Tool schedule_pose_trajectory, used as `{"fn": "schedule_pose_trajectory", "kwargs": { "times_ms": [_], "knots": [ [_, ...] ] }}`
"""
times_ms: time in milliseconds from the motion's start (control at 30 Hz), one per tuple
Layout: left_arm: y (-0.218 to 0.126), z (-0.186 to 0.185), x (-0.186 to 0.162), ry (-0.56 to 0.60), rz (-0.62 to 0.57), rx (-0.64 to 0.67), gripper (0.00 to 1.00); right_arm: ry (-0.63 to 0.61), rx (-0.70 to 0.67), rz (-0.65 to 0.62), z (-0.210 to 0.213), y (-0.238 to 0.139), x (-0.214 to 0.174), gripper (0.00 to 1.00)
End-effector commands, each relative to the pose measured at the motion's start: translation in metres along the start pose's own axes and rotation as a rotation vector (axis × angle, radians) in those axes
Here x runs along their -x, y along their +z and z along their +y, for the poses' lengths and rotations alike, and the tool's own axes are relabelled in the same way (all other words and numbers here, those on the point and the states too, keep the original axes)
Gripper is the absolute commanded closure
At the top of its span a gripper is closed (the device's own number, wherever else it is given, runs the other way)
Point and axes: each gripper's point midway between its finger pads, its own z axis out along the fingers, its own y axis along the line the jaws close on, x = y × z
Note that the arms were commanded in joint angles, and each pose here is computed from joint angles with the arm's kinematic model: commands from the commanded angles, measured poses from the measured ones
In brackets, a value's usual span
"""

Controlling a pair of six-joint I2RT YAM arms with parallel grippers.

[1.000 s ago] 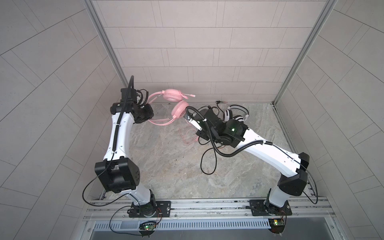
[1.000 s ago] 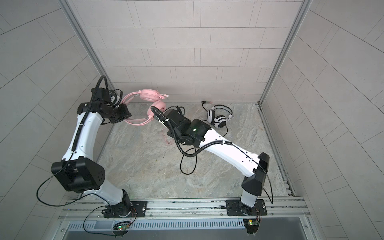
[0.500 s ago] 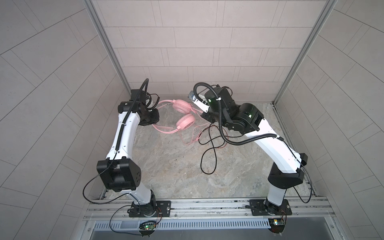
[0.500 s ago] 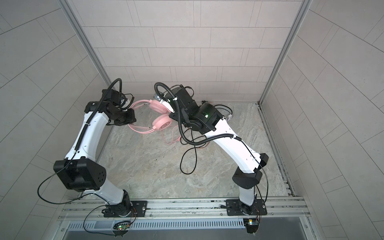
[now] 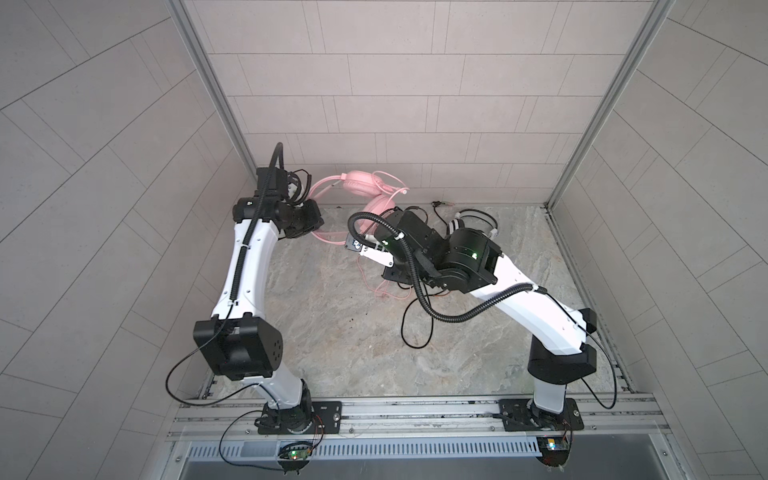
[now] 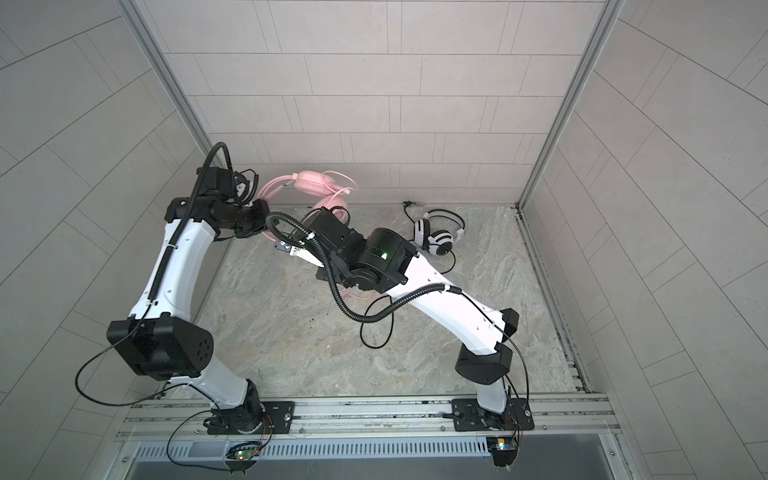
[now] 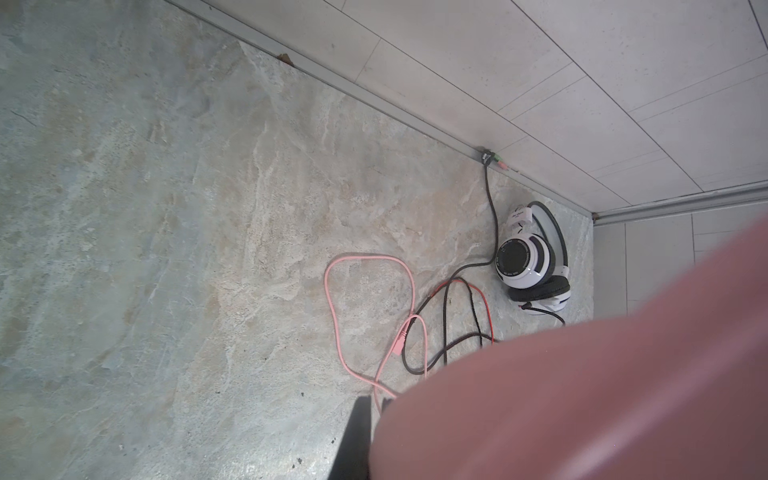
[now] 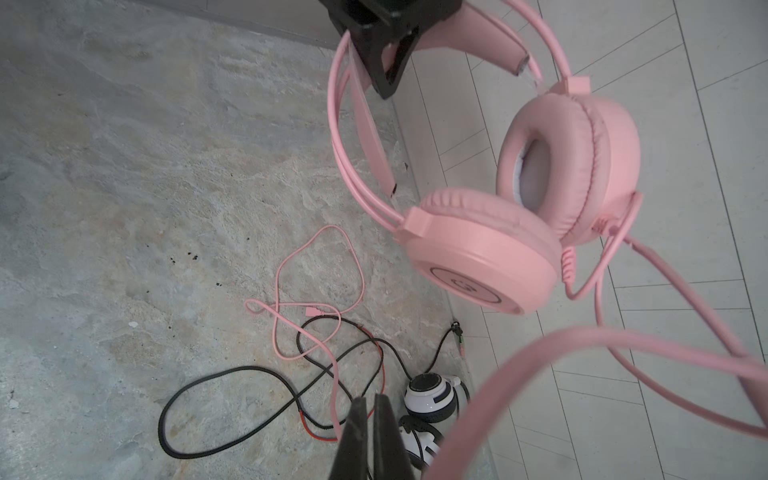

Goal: Wrap the headphones

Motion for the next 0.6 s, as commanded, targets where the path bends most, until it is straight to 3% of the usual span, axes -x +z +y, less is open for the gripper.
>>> {"fn": "schedule_pose_trajectory", "kwargs": {
  "times_ms": [0, 133, 300, 433, 567],
  "knots": [
    [-0.014, -0.020, 0.019, 0.014, -0.067, -0.067, 1.00, 0.031, -0.071, 0.039, -0.018, 0.000, -0.009, 1.00],
    [-0.018, -0.017, 0.006, 0.085, -0.053, -0.055, 1.00, 0.215, -0.216, 0.055, -0.080, -0.009, -0.036, 1.00],
    [-0.020, 0.015, -0.014, 0.155, -0.015, 0.101, 1.00, 0.426, -0.354, 0.018, -0.143, -0.036, -0.068, 1.00],
    [-0.024, 0.029, -0.024, 0.203, 0.002, 0.169, 1.00, 0.490, -0.419, 0.020, -0.168, -0.046, -0.087, 1.00],
    [-0.019, 0.015, -0.039, 0.313, 0.040, 0.138, 1.00, 0.458, -0.436, -0.033, -0.177, -0.049, -0.078, 1.00]
  ]
}}
